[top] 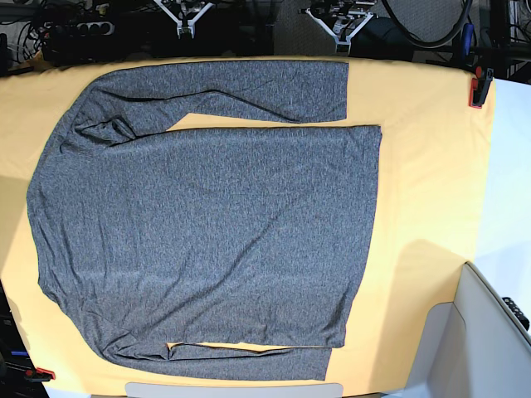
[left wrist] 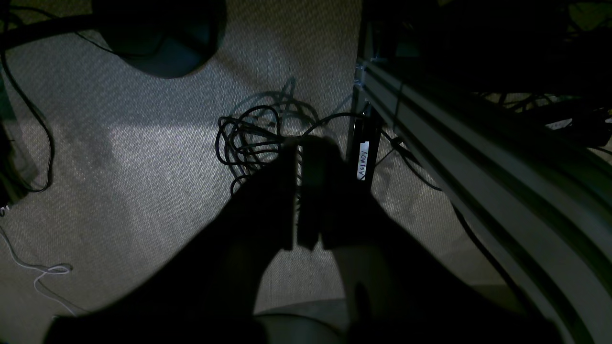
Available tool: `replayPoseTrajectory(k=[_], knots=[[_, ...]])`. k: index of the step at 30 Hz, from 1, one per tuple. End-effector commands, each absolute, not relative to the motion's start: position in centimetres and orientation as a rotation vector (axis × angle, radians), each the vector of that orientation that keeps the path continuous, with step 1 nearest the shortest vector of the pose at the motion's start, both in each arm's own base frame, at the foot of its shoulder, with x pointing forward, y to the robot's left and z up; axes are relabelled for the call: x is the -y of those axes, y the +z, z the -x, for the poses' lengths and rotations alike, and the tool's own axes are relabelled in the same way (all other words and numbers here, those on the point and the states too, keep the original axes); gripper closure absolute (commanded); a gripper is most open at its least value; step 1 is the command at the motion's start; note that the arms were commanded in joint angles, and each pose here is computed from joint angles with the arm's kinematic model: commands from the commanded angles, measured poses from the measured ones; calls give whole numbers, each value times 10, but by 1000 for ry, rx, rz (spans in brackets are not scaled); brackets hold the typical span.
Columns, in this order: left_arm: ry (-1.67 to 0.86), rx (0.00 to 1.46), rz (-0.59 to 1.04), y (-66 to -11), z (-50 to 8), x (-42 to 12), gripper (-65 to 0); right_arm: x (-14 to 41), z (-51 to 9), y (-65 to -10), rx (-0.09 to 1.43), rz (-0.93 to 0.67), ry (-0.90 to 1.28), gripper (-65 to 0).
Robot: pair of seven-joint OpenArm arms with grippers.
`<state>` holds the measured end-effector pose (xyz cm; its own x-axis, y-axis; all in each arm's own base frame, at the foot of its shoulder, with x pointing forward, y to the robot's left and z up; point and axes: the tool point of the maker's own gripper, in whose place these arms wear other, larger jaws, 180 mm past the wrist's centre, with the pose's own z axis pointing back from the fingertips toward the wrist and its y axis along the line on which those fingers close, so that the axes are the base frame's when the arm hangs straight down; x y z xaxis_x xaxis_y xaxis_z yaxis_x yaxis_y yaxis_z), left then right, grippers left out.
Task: Fold the T-shirt properly
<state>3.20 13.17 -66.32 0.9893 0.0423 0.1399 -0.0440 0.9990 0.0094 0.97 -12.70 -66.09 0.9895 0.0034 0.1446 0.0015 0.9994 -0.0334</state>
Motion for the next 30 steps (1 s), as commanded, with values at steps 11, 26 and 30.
replayPoseTrajectory(k=[11,26,30], knots=[[43,155,-22,-663,-35,-135,-1,125,-10,-660,153,33,4,-2],[42,185,-23,-662,-41,-135,-1,125,-10,-660,153,33,4,-2],[42,185,-23,-662,-40,-135,-1,125,-10,-660,153,33,4,-2]])
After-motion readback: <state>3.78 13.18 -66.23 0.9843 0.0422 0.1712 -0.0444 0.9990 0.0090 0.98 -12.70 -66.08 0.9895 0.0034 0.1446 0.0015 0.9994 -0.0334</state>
